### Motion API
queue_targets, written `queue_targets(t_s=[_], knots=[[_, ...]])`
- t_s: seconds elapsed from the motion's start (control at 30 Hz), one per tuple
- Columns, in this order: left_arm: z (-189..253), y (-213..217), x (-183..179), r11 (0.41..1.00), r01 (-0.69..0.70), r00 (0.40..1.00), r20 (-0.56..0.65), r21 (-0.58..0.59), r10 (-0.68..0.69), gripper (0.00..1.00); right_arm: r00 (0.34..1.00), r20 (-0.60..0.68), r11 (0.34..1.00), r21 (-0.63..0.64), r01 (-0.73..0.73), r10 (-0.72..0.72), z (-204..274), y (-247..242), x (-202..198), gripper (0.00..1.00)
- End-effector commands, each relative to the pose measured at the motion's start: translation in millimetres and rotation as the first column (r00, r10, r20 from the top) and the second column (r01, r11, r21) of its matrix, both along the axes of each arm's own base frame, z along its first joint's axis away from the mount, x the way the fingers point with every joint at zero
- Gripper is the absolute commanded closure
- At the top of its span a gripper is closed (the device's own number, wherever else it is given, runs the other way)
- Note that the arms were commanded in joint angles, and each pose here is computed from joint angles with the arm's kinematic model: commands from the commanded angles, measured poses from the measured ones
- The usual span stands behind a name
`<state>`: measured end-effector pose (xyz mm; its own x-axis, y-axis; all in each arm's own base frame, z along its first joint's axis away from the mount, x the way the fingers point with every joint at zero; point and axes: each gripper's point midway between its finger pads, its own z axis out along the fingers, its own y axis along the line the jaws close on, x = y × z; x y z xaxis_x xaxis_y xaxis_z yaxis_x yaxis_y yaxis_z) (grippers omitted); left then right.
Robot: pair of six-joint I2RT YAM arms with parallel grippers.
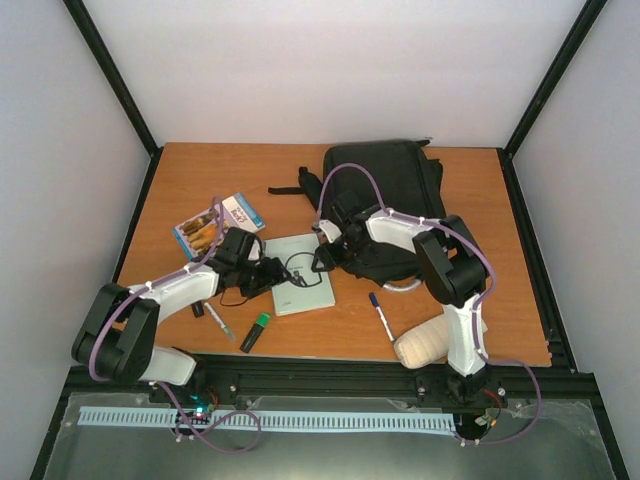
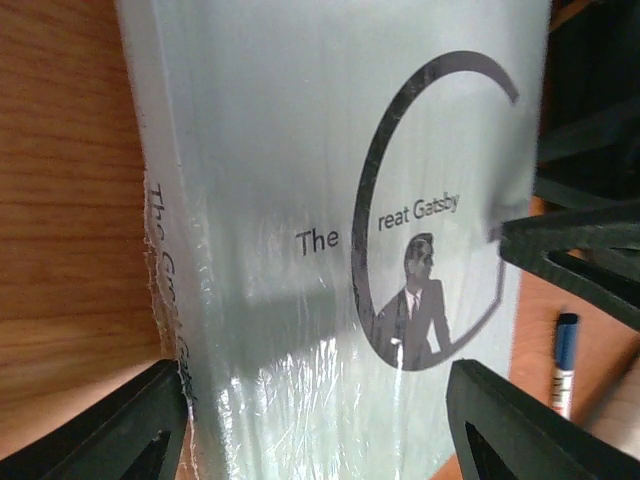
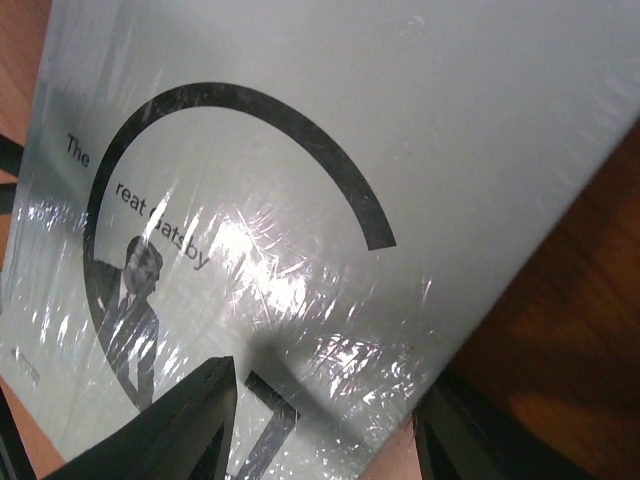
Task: Pack the student bag
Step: Pick up the book from the center of the board.
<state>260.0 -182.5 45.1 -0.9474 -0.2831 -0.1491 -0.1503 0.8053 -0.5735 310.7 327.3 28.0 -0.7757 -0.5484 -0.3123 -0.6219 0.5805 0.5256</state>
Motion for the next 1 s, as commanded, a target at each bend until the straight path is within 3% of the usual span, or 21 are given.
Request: queue_targets(t_s=[0.0, 0.43, 0.7, 0.83, 0.97], knots=[[60.7, -34.7, 24.5, 0.970, 0.021, 0.988, 0.151, -0.241, 0.016, 0.27, 0.996, -0.088, 0.992, -0.124, -0.007, -0.004, -59.1, -26.3, -19.6, 0.51], [149.2, -41.3, 40.1, 0.898, 0.000, 0.941, 0.303, -0.440, 0.148, 0.26, 0.993, -0.118, 0.994, -0.106, -0.025, 0.012, -60.0, -23.5, -23.2, 0.49], [138.5, -55.0, 46.1, 0.870, 0.016, 0.959, 0.253, -0.494, 0.126, 0.42, 0.993, -0.121, 0.994, -0.109, -0.028, 0.015, -61.6, -24.3, -24.2, 0.49], [145.8, -60.7, 46.1, 0.848, 0.056, 0.954, 0.279, -0.528, 0.111, 0.60, 0.992, -0.122, 0.994, -0.106, -0.029, 0.016, -60.5, -24.3, -24.3, 0.49], [165.3, -63.6, 43.7, 0.850, 0.125, 0.935, 0.347, -0.512, 0.072, 0.62, 0.992, -0.125, 0.994, -0.104, -0.032, 0.019, -60.6, -23.9, -25.2, 0.48]])
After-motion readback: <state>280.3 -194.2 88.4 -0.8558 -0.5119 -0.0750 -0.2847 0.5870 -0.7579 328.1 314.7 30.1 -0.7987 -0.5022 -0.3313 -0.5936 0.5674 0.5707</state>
